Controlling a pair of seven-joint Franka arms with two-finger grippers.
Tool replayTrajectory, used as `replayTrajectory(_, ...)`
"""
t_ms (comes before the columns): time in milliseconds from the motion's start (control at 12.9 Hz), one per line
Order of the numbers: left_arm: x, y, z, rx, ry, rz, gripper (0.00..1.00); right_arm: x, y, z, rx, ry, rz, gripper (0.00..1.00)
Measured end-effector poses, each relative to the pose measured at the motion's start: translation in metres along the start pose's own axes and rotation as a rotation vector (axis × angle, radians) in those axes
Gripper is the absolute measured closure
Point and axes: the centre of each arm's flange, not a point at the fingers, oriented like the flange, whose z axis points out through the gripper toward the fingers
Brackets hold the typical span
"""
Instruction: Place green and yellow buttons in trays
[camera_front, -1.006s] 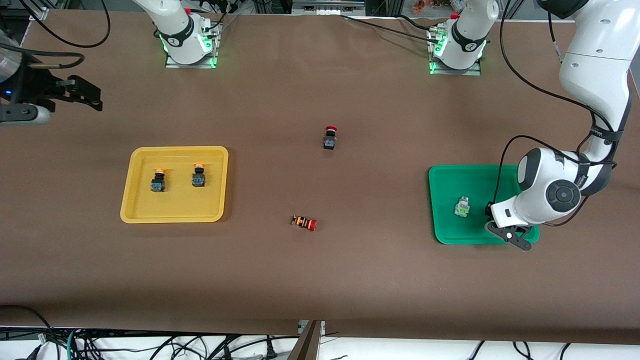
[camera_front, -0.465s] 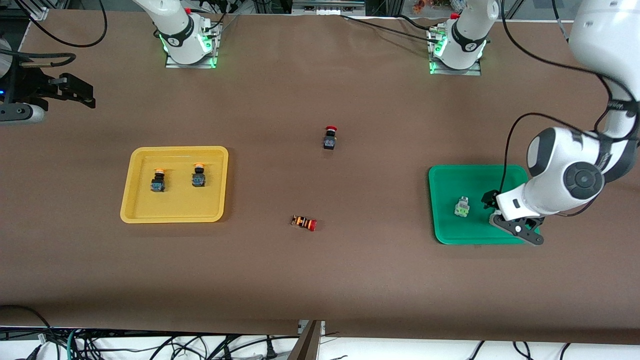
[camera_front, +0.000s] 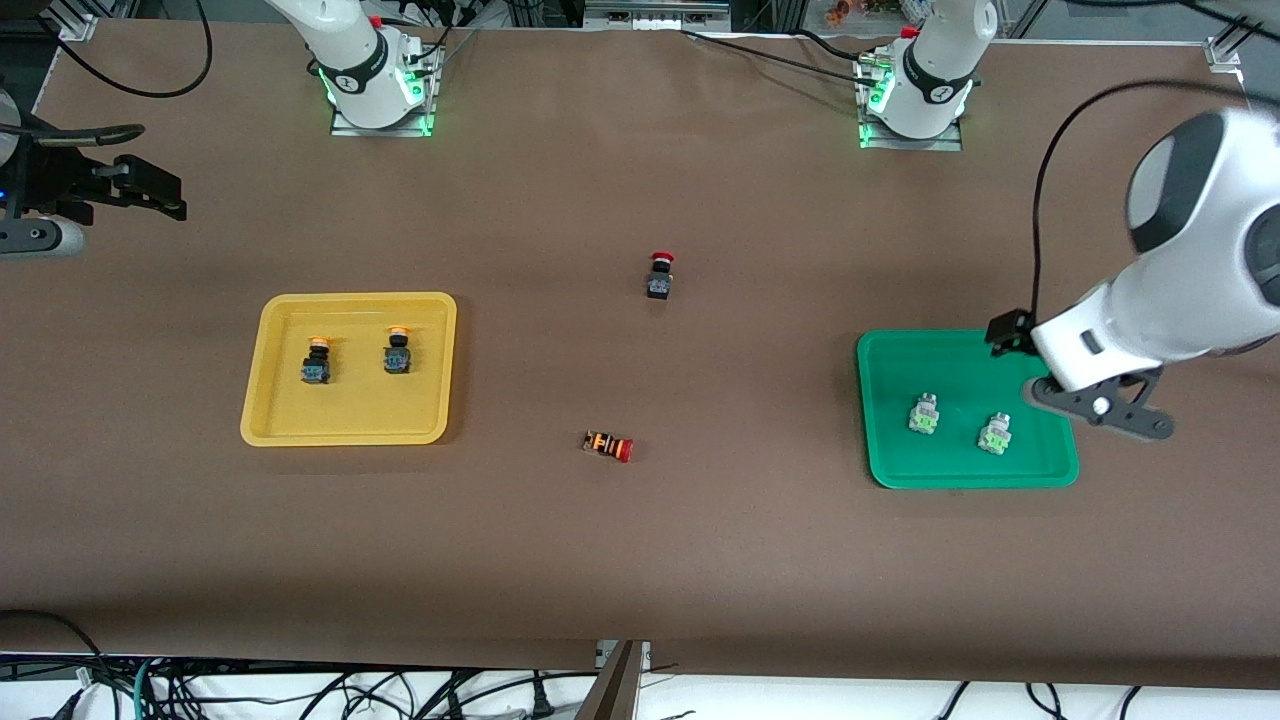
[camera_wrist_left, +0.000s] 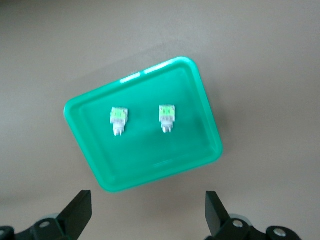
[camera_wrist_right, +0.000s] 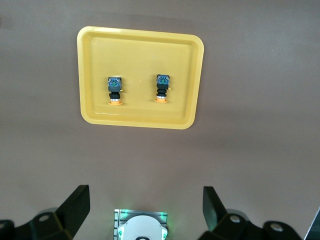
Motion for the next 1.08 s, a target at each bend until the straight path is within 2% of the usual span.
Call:
replayTrajectory(232, -0.027, 0.007, -0.042, -0.063, 0.047, -0.085, 0.0, 0.001, 0.0, 0.001, 0.0, -0.002, -0.001, 0.0)
replayTrajectory(387, -0.05, -0.007, -0.044, -0.057, 0.12, -0.16, 0.0, 0.001, 0.0, 0.001, 0.0, -0.002, -0.002, 0.0)
replayTrajectory(465, -0.062, -0.007, -0.042, -0.044, 0.13, -0.173, 0.0, 0.001, 0.0, 0.001, 0.0, -0.002, -0.002, 0.0)
replayTrajectory(697, -0.077, 0.006, -0.039, -0.031, 0.136, -0.188, 0.0, 0.001, 0.0, 0.001, 0.0, -0.002, -0.002, 0.0)
replayTrajectory(1084, -0.078, 0.011, -0.034, -0.035, 0.13, -0.256, 0.0, 0.001, 0.0, 0.001, 0.0, -0.002, -0.002, 0.0)
